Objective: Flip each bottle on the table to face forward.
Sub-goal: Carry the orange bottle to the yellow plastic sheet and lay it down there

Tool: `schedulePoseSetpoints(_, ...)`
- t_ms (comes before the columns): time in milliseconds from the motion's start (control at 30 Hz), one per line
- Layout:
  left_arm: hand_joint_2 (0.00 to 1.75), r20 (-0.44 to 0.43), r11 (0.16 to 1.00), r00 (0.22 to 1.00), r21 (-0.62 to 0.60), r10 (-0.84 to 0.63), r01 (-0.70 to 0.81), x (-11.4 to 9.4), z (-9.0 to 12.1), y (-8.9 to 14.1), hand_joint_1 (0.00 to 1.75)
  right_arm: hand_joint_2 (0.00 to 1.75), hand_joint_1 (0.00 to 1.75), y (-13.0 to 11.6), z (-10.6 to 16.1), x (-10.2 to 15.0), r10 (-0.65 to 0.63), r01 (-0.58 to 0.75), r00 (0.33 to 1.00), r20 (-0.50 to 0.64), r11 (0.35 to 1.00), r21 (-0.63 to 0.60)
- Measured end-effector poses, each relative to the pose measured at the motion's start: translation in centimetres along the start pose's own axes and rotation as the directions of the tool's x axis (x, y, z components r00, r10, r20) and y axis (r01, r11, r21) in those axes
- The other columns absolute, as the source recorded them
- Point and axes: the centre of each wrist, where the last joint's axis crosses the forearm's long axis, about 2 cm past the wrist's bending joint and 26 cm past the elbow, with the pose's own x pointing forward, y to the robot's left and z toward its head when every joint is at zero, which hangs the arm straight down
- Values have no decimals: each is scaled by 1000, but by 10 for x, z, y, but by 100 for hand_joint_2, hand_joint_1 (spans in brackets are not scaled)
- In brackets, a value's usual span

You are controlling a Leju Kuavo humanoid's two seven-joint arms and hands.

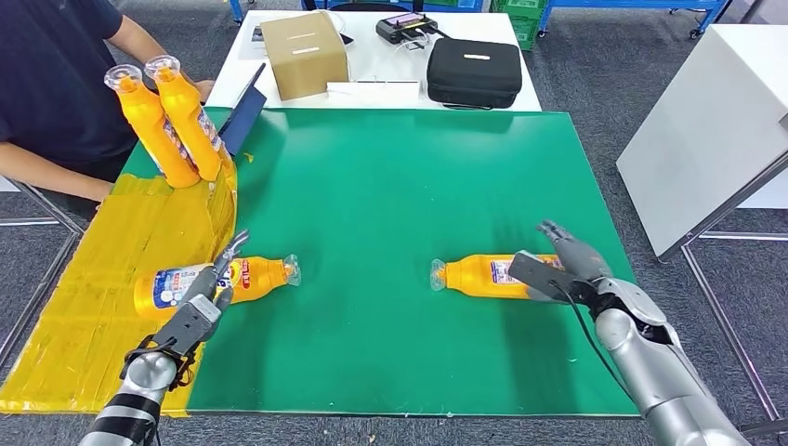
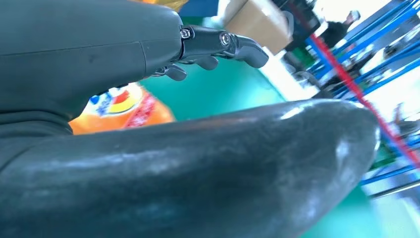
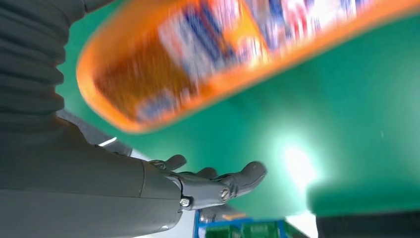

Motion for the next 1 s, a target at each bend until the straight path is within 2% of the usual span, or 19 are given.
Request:
schedulePoseSetpoints(133, 0, 51, 999, 999, 46, 19, -21, 12, -4, 4, 0, 175, 0, 11, -6, 0, 19, -18, 1000, -22, 998, 60)
schedulePoseSetpoints(267, 0, 78, 997, 996, 73, 32, -38, 18, -6, 6, 0, 175, 172, 13, -12, -1, 36, -32, 999, -28, 988, 149)
schedulePoseSetpoints(400, 0, 107, 994, 993, 85, 55, -64, 20, -16, 9, 0, 175, 175, 12, -16, -14, 79, -69, 997, -17, 944, 322)
schedulePoseSetpoints(500, 0, 118, 993, 991, 95, 62, -74, 21, -25, 10, 0, 175, 175, 9, -17, -22, 105, -94, 994, -9, 924, 371)
schedulePoseSetpoints(867, 0, 121, 987, 987, 112, 104, -117, 20, -30, 8, 0, 175, 175, 9, -17, -28, 127, -101, 991, -38, 910, 402)
schedulePoseSetpoints(933, 0, 119, 979, 979, 101, 164, -176, 20, -31, 5, 0, 175, 175, 10, -16, -29, 118, -89, 992, -53, 919, 385)
schedulePoseSetpoints(1000, 0, 108, 955, 956, 87, 275, -284, 22, -28, 1, 0, 175, 175, 18, -16, -22, 84, -69, 996, -36, 948, 309)
